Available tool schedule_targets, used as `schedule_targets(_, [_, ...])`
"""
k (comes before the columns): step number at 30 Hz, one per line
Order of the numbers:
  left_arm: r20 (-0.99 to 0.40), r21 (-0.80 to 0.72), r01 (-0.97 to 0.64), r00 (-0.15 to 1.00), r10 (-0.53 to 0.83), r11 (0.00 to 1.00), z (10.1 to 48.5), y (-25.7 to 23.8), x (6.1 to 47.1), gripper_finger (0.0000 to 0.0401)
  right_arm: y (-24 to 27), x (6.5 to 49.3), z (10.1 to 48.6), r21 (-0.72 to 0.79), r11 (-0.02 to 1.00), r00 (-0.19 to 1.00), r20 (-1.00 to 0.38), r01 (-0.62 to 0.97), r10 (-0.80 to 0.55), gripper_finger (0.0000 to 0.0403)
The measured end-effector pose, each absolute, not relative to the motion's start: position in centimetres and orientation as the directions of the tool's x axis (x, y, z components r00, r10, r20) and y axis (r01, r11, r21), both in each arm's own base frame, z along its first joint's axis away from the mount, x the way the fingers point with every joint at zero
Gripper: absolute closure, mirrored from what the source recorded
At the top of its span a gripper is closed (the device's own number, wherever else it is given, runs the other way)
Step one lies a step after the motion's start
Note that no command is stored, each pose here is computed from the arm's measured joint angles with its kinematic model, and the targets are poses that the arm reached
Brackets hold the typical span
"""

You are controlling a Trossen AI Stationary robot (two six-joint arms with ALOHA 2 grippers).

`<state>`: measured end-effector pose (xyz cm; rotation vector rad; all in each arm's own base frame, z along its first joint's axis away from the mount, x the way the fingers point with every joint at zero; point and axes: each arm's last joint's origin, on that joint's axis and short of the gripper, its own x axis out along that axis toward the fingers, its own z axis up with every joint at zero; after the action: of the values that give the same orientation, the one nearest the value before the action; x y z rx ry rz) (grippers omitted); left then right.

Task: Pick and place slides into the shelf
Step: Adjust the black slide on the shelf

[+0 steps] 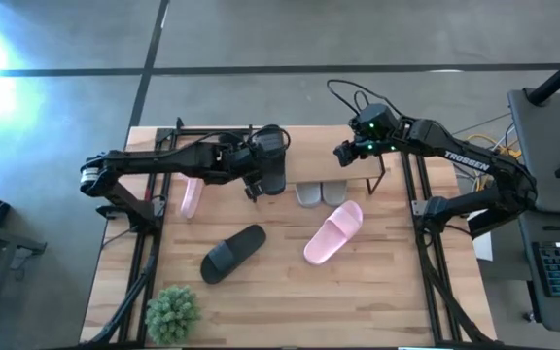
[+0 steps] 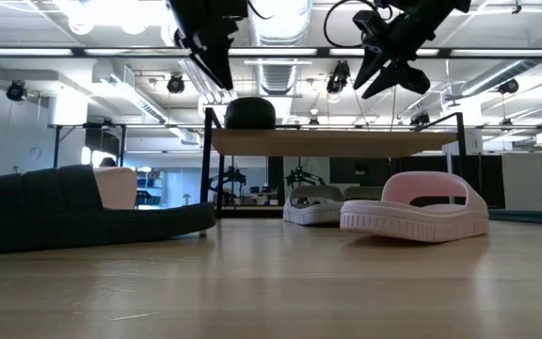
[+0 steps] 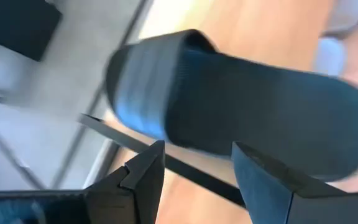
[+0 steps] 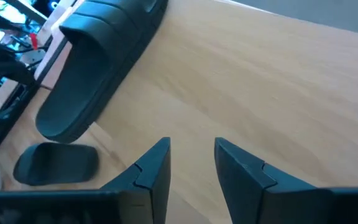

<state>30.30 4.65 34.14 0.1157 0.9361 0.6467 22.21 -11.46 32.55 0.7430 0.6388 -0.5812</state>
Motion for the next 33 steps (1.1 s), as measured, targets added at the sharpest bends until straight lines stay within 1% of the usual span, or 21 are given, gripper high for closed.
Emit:
schedule_targets(2, [-0.743,0.308,-0.471,0.423,0.518,0.827,34.1,4.3,29.6,0.0234,-11.3,22.8,32.4,0.440,0.607,0.679,-0.694,0.662,-0.239,0.0293])
schedule_targets(5, [-0.759,0.230,-0.501,0.444,0.476,0.834,34.4,4.0,29.1,0.0260,-11.2,23.8,32.2,0.471,0.627,0.713,-0.671,0.621,-0.202,0.0305])
schedule_targets(11, [-0.760,0.197,-0.499,0.466,0.453,0.844,34.7,3.4,28.7,0.0338,-10.9,26.0,31.0,0.504,0.651,0.737,-0.663,0.567,-0.129,0.0327])
schedule_targets(16, [-0.770,0.197,-0.505,0.451,0.451,0.841,35.2,3.1,27.7,0.0391,-10.0,28.0,29.4,0.501,0.673,0.721,-0.690,0.544,-0.070,0.0349])
schedule_targets(18, [-0.763,0.194,-0.538,0.443,0.471,0.820,35.6,3.1,27.0,0.0398,-9.7,28.9,28.9,0.504,0.686,0.727,-0.684,0.525,-0.054,0.0361])
schedule_targets(23, [-0.728,0.197,-0.617,0.429,0.535,0.762,36.7,3.2,25.4,0.0395,-9.3,30.4,28.0,0.509,0.704,0.741,-0.671,0.496,-0.038,0.0391])
schedule_targets(25, [-0.719,0.190,-0.629,0.433,0.543,0.754,37.2,3.2,24.7,0.0395,-9.2,30.8,27.7,0.512,0.706,0.745,-0.667,0.489,-0.033,0.0393])
schedule_targets(30, [-0.712,0.168,-0.648,0.441,0.546,0.743,37.5,3.1,23.7,0.0395,-9.2,31.5,27.2,0.554,0.705,0.761,-0.648,0.443,0.031,0.0394])
schedule_targets(33, [-0.708,0.160,-0.650,0.450,0.545,0.743,37.7,3.1,23.4,0.0395,-9.1,31.8,27.2,0.562,0.706,0.771,-0.635,0.430,0.037,0.0394])
